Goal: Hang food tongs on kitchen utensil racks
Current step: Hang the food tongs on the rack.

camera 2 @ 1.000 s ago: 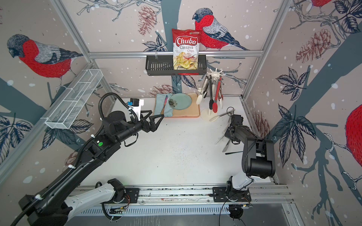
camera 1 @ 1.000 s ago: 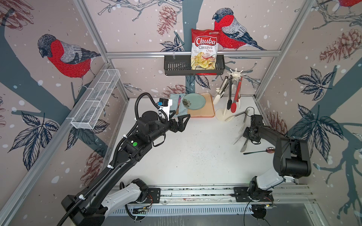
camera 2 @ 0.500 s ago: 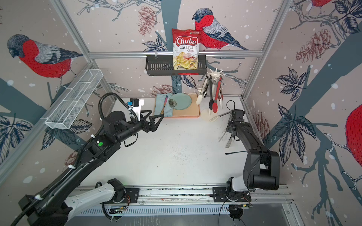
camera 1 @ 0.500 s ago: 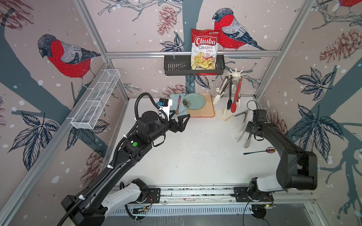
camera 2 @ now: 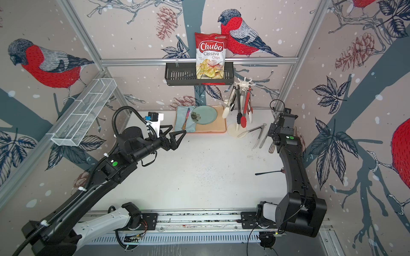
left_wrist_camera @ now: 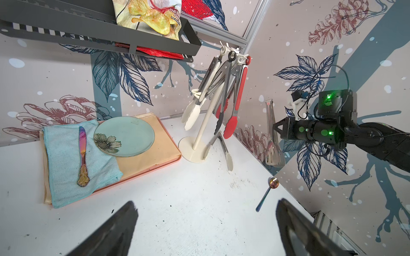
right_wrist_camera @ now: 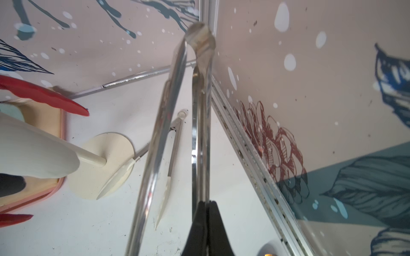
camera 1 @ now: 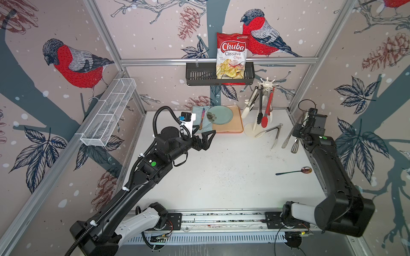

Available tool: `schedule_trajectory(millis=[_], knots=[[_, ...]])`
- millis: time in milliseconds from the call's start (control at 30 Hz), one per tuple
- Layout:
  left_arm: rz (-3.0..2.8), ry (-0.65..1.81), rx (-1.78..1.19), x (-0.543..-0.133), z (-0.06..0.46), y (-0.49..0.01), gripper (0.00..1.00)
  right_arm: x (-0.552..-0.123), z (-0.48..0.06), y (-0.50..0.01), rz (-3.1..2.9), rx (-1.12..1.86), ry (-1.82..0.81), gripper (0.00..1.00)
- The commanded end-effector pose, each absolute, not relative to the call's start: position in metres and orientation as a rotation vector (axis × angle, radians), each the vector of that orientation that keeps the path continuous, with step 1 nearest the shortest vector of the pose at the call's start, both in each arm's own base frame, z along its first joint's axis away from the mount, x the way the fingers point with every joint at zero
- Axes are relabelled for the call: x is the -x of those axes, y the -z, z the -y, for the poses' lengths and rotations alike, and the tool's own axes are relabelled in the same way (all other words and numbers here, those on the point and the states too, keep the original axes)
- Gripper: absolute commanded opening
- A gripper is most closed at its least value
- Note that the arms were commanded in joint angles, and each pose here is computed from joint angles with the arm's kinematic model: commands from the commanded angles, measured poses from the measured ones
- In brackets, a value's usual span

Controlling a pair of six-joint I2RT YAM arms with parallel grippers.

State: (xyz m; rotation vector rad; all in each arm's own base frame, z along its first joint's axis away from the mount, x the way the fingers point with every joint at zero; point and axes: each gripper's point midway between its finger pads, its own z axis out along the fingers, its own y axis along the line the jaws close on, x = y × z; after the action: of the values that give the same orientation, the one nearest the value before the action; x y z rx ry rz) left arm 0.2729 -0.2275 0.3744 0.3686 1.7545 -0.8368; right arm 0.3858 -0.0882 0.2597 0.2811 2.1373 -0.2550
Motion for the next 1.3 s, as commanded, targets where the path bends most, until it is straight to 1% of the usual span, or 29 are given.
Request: schedule_trajectory(millis=[0,100,233,433,533,633,867,1267], knots=[[-1.710,0.879,-0.383,-0.269,0.231,-0.381,0.96,-0.406,0.072,-0.299,-1.970,-0.058,0.206,0.00],[-1.708,0.900,-0.405,-0.265,0.234,-0.375,0.96,-0.411,0.062,-0.319,-1.850,0.059,0.179,0.00],[-1.727,0.917,-0.447,-0.263,0.240,-0.369,0.96,-0.425,0.057,-0.331,-1.792,0.171,0.122,0.00],[-1.737,0.916,-0.416,-0.271,0.242,-0.365,0.96,-0.450,0.050,-0.346,-1.719,0.321,0.045,0.00],[-1.746,0.925,-0.400,-0.275,0.244,-0.363,0.96,-0.459,0.037,-0.354,-1.675,0.422,0.002,0.00],[-1.764,0.917,-0.400,-0.280,0.247,-0.357,0.96,-0.468,0.033,-0.359,-1.620,0.454,-0.023,0.00],[-1.776,0.890,-0.401,-0.285,0.247,-0.355,0.96,-0.483,0.011,-0.355,-1.568,0.560,-0.111,0.00],[-1.804,0.872,-0.420,-0.287,0.249,-0.348,0.96,-0.492,-0.004,-0.364,-1.476,0.642,-0.184,0.00]])
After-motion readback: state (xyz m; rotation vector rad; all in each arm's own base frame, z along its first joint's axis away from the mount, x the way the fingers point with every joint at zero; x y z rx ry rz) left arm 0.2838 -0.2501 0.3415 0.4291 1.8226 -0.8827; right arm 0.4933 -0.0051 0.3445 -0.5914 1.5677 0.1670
